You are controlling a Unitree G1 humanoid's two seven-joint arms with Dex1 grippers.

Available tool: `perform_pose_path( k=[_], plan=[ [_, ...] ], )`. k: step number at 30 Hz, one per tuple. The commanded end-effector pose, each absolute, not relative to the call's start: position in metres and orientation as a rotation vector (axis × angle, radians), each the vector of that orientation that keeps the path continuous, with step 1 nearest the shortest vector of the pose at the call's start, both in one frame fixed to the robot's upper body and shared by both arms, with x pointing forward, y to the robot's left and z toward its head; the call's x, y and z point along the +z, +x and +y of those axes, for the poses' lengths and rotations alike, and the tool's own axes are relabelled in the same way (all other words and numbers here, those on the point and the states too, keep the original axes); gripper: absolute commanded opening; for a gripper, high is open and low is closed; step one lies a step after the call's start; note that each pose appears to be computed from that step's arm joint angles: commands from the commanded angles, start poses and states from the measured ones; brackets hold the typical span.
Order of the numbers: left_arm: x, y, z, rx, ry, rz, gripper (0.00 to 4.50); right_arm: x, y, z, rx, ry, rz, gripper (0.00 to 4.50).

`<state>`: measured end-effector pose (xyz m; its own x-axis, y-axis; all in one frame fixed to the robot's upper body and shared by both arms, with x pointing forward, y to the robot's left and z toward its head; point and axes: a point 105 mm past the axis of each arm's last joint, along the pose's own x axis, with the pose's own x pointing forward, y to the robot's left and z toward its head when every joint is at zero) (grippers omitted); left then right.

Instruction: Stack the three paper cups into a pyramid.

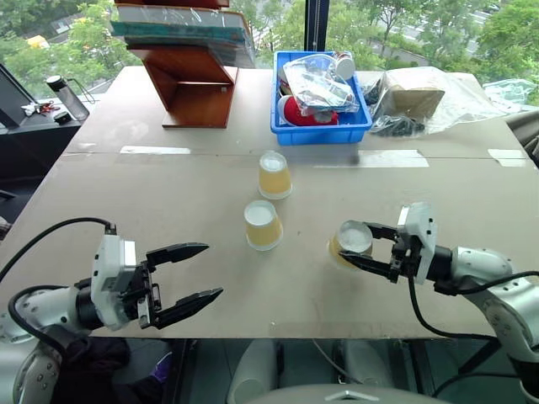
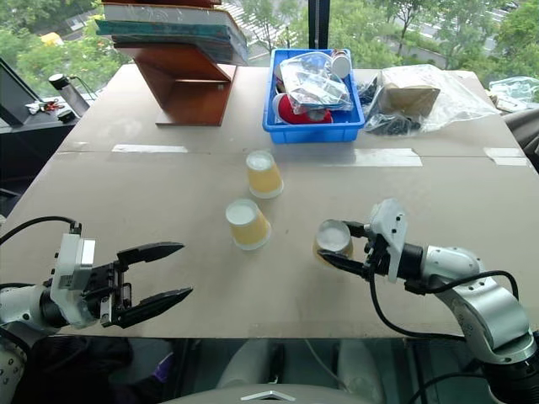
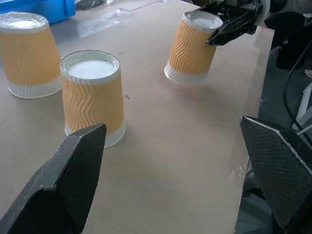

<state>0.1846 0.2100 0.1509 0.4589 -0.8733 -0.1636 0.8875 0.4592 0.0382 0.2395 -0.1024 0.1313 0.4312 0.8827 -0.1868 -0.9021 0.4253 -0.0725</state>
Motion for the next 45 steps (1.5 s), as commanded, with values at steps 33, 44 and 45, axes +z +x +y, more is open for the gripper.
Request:
perform_pose_path(
  k=[33,44,45],
  plan=[
    [0.151,0.199,0.205,-0.988,0.202,0.069,4.5,0.166,0.262,-0.102,1.205,-0.192,-0.043,4.46],
    [0.128,0.251,0.193,-0.901,0.293,0.138,4.5,0.206,0.213,-0.129,1.281,-0.21,-0.212,4.46],
    [0.126,0.255,0.19,-0.915,0.299,0.143,4.5,0.207,0.209,-0.13,1.283,-0.215,-0.219,4.46]
  ],
)
